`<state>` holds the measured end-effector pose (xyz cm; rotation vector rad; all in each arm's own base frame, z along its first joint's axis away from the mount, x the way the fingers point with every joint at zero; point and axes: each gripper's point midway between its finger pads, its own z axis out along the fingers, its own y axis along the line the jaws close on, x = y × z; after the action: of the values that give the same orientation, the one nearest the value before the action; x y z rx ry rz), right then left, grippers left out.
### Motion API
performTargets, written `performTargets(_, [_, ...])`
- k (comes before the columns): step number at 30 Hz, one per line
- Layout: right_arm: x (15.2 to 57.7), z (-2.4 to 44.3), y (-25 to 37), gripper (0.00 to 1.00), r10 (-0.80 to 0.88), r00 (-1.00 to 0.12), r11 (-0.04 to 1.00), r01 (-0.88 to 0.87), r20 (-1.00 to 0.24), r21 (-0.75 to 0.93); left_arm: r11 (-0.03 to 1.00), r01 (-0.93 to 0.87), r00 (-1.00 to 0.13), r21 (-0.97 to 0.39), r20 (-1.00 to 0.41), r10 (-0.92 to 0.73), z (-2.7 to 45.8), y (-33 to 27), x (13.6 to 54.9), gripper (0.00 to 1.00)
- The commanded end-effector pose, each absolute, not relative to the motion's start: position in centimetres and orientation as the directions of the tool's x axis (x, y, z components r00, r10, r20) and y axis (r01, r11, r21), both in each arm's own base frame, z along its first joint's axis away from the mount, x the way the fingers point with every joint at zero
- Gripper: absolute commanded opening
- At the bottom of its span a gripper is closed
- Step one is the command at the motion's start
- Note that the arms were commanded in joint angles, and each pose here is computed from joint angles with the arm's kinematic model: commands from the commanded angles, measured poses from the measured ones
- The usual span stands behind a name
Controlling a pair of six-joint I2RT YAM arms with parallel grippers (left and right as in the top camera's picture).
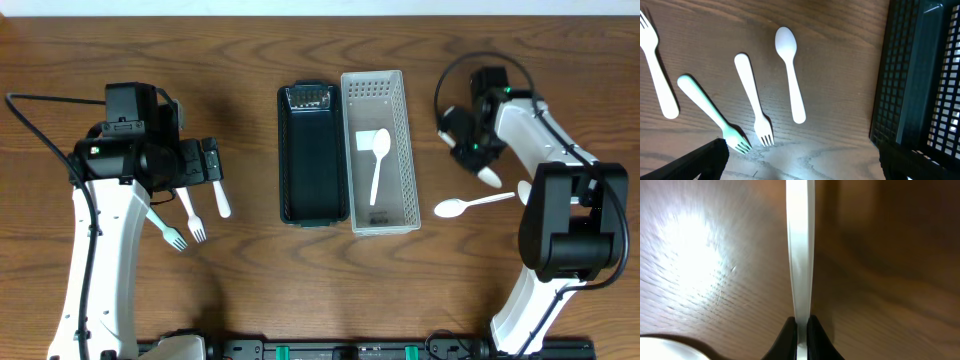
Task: Pack container
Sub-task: 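Close the right gripper on a second white spoon and lift, then lower the spoon into the white basket and release it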
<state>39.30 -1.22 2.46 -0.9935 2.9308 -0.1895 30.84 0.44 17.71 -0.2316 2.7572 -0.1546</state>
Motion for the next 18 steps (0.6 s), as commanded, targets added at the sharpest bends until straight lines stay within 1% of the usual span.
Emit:
performTargets(1, [42.4, 6.4, -0.8, 0.01, -0.515, -0.851, 0.852, -0.496, -0.097, -0.171, 0.981, -0.130, -0.914, -0.140, -0.366, -0.174, 18.3, 0.5, 31.2, 0.98])
performTargets(5, [44.4, 11.8, 0.7, 0.01, -0.486, -0.856, 0.869, -0.454, -0.177, -0.195, 0.981, -0.130, -0.914, -0.140, -0.366, -0.174, 18.3, 0.5, 31.2, 0.98])
performTargets(8, [45.8, 15.6, 3.0, 0.01, -0.366, -0.887, 0.929, -0.329, -0.280, -0.172, 0.981, -0.130, -0.914, -0.140, -0.366, -0.174, 18.3, 0.5, 31.2, 0.98])
performTargets(10, [46.3, 17.7, 5.3, 0.01, -0.283, -0.895, 0.959, -0.255, -0.344, -0.125, 0.982, -0.130, -0.914, -0.140, -0.366, -0.174, 18.3, 0.5, 31.2, 0.98])
performTargets(13, [46.4, 19.9, 9.5, 0.01, -0.144, -0.901, 0.988, -0.156, -0.410, -0.004, 0.981, -0.130, -0.914, -0.140, -0.366, -0.174, 18.3, 0.5, 31.2, 0.98])
performTargets(16, [45.8, 20.5, 13.3, 0.01, -0.036, -0.909, 0.991, -0.087, -0.414, 0.104, 0.981, -0.130, -0.914, -0.140, -0.365, -0.174, 18.3, 0.5, 31.2, 0.98])
performTargets(18, [44.9, 20.3, 15.1, 0.01, 0.046, -0.922, 0.988, -0.013, -0.385, 0.151, 0.981, -0.130, -0.914, -0.140, -0.365, -0.174, 18.3, 0.5, 31.2, 0.98])
